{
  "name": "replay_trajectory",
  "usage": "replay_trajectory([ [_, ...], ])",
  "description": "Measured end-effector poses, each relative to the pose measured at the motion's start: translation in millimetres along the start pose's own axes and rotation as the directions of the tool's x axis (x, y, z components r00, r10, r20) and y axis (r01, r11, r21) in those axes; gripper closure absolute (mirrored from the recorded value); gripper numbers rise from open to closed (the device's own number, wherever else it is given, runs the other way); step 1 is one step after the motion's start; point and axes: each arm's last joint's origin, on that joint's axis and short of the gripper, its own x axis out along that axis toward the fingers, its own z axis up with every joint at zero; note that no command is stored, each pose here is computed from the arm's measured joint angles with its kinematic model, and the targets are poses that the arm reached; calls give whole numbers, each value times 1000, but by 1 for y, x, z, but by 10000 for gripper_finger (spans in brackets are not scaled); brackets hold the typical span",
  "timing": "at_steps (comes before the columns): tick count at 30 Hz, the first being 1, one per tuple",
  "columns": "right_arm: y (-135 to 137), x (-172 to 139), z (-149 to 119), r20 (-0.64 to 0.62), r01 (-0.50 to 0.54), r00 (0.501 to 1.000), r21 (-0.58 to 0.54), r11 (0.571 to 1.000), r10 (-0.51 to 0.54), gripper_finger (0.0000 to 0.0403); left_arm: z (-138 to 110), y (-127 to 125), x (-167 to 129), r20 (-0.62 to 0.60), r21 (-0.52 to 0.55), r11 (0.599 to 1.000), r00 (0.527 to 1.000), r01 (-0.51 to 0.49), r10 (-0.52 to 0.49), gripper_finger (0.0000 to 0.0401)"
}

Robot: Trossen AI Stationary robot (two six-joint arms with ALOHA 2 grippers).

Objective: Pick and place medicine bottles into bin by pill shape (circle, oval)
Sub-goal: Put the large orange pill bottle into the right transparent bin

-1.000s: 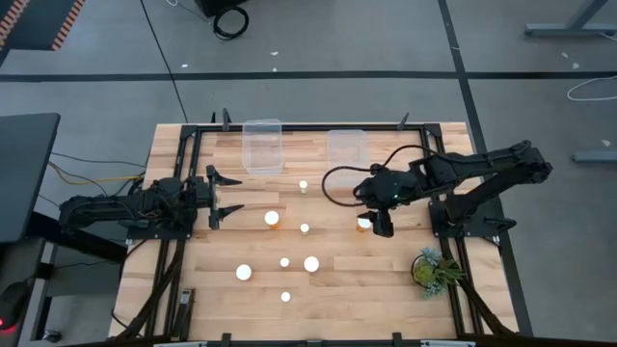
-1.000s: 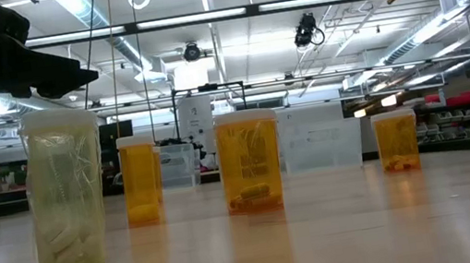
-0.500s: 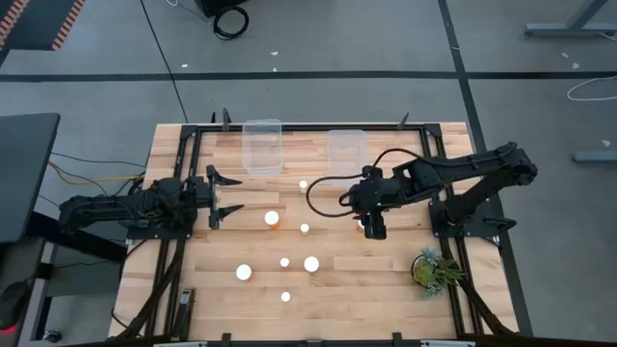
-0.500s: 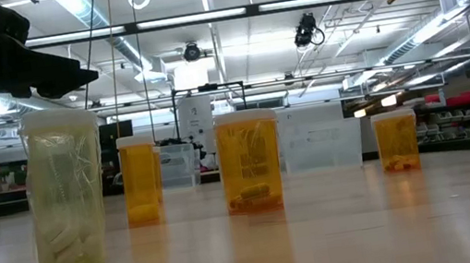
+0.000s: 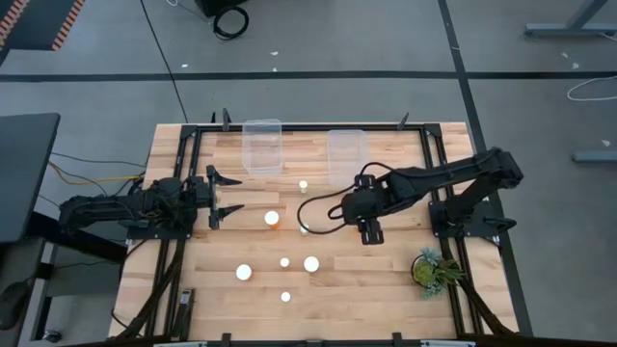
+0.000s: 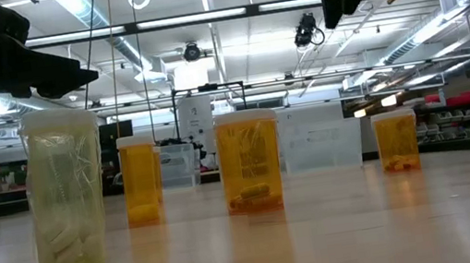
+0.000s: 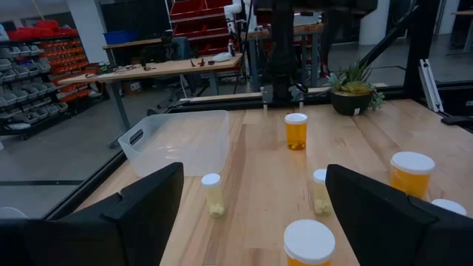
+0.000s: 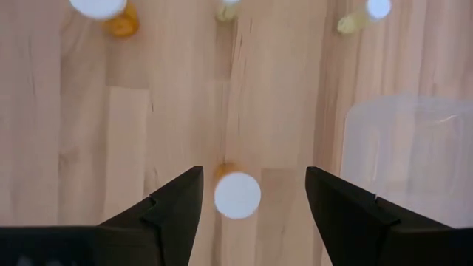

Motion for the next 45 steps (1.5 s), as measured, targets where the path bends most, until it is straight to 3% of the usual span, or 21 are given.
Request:
replay_trajectory([
  [12,5,24,2,-116,4,993,-40,999,-9,155,0,0,0,0,0,1000,1000,0,0,60],
  [25,2,50,-13,-193,15,981,-7,1000,-16,100,0,0,0,0,0,1000,1000,0,0,60],
  [45,5,90,-29,-183,-2,983,-14,1000,0,83,0,0,0,-1,0,1000,1000,0,0,60],
])
